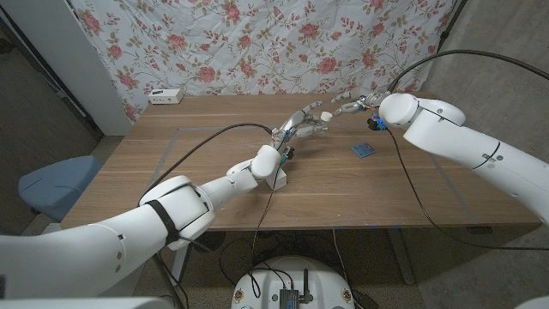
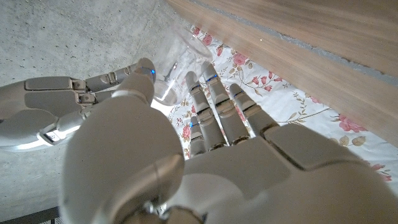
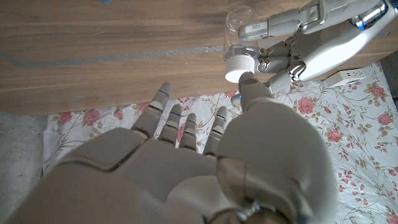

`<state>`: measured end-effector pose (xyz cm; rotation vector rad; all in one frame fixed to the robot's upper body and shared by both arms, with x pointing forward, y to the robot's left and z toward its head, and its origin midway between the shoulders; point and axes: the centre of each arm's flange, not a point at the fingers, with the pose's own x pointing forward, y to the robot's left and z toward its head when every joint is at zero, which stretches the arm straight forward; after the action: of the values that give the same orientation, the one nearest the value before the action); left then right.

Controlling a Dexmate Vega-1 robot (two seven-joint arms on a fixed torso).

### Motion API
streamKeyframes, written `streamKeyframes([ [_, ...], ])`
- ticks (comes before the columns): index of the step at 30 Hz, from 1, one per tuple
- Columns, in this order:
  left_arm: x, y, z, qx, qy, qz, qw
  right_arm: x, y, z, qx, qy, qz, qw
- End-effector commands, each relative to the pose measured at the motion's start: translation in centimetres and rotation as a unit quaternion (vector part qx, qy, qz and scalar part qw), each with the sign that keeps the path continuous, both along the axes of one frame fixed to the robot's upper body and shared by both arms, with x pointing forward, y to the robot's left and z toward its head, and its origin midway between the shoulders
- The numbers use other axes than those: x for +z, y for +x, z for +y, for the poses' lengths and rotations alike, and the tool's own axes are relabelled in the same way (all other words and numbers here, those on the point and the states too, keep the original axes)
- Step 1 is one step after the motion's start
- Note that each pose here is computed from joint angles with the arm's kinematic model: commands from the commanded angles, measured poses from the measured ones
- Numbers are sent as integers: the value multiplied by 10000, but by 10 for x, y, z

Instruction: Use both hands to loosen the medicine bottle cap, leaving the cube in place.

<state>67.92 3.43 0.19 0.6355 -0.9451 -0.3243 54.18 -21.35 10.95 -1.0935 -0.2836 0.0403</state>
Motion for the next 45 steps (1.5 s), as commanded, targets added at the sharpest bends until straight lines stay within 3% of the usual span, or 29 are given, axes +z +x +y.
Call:
streamKeyframes([
  [1,3,0,-2,21,-84,-75,9999,1,-6,6,-27,-13,-146,9999],
  [11,1,0,-5,96,-187,-45,9998,2,-4,13,-46,-100,-194,9998],
  [20,2,0,-8,96,-228,-24,9997,5,6,16,-64,-79,-108,9999],
  [30,2,-1,-11,77,-291,-28,9995,5,9,9,-175,75,-148,9997],
  [45,-4,-7,-11,64,-405,-201,9990,7,1,-6,-342,267,-262,9987],
])
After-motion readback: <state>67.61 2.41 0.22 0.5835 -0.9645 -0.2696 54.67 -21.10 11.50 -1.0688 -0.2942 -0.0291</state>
